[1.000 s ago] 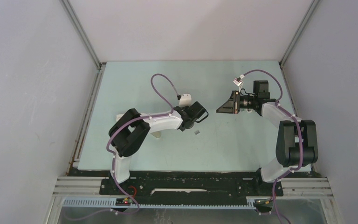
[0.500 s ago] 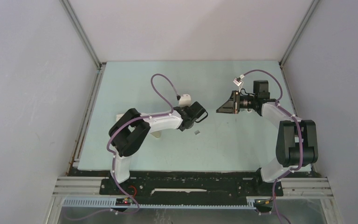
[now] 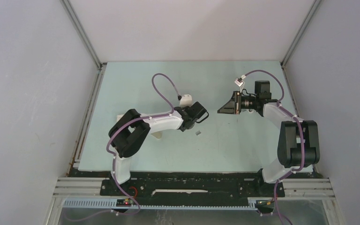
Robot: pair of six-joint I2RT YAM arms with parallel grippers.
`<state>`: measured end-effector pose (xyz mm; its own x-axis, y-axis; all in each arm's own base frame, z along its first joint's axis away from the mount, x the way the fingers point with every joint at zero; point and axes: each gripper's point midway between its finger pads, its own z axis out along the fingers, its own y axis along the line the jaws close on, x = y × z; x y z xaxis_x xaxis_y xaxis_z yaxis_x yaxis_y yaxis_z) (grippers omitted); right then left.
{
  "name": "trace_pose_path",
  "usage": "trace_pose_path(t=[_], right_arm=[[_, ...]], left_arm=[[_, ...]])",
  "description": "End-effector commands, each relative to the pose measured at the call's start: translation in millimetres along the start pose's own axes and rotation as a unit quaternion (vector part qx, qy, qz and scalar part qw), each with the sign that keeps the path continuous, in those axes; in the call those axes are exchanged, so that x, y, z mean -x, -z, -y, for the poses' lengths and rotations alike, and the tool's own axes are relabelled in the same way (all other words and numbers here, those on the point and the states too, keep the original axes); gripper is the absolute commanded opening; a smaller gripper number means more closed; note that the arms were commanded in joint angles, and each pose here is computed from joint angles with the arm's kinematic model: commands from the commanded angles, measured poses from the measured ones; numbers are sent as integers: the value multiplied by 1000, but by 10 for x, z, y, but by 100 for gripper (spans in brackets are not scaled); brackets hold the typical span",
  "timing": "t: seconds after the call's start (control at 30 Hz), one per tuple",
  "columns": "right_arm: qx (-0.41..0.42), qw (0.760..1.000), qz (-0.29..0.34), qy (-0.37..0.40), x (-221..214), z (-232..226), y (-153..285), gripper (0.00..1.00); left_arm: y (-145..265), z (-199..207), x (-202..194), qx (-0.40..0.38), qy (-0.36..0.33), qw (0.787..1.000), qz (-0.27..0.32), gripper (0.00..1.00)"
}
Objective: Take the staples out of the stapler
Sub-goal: Place the staple in the staple box, then pick up the staple from the center of the board.
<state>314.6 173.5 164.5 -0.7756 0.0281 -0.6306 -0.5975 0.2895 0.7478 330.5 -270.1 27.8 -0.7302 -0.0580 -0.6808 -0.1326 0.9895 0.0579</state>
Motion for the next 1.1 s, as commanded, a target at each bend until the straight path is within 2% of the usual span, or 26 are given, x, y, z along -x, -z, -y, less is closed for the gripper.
trace_pose_path(t=[0.0, 0.23, 0.3, 0.5, 0.7, 0.73, 0.83, 0.87, 0.93, 0.97, 1.07], right_arm=[[9, 999, 9, 35, 141, -63, 29, 21], [13, 998, -12, 60, 83, -145, 2, 21], [16, 995, -26, 94, 64, -185, -8, 21], [7, 981, -65, 184, -28, -323, -2, 22], [35, 949, -110, 294, -141, -601, -75, 28], [41, 941, -124, 312, -181, -641, -99, 33], [50, 923, -178, 338, -285, -678, -195, 56], [59, 919, -202, 334, -324, -688, -227, 60], [90, 912, -271, 295, -462, -694, -268, 60], [105, 911, -292, 271, -468, -731, -302, 56], [132, 909, -299, 260, -435, -748, -440, 51]], left_arm=[[389, 137, 649, -46, 32, 996, 67, 47], [764, 37, 1017, -81, 22, 989, 119, 60], [883, -55, 1092, -86, 15, 987, 136, 64], [1419, -440, 1308, -149, 24, 964, 218, 99], [1635, -803, 1206, -223, 68, 945, 229, 100], [1646, -872, 1191, -231, 79, 942, 232, 100], [1669, -1093, 1133, -238, 105, 935, 243, 100], [1670, -1165, 1117, -236, 113, 933, 247, 100], [1653, -1300, 1069, -234, 125, 931, 253, 100], [1647, -1353, 1052, -232, 131, 929, 256, 100], [1657, -1508, 1012, -229, 147, 924, 268, 100]])
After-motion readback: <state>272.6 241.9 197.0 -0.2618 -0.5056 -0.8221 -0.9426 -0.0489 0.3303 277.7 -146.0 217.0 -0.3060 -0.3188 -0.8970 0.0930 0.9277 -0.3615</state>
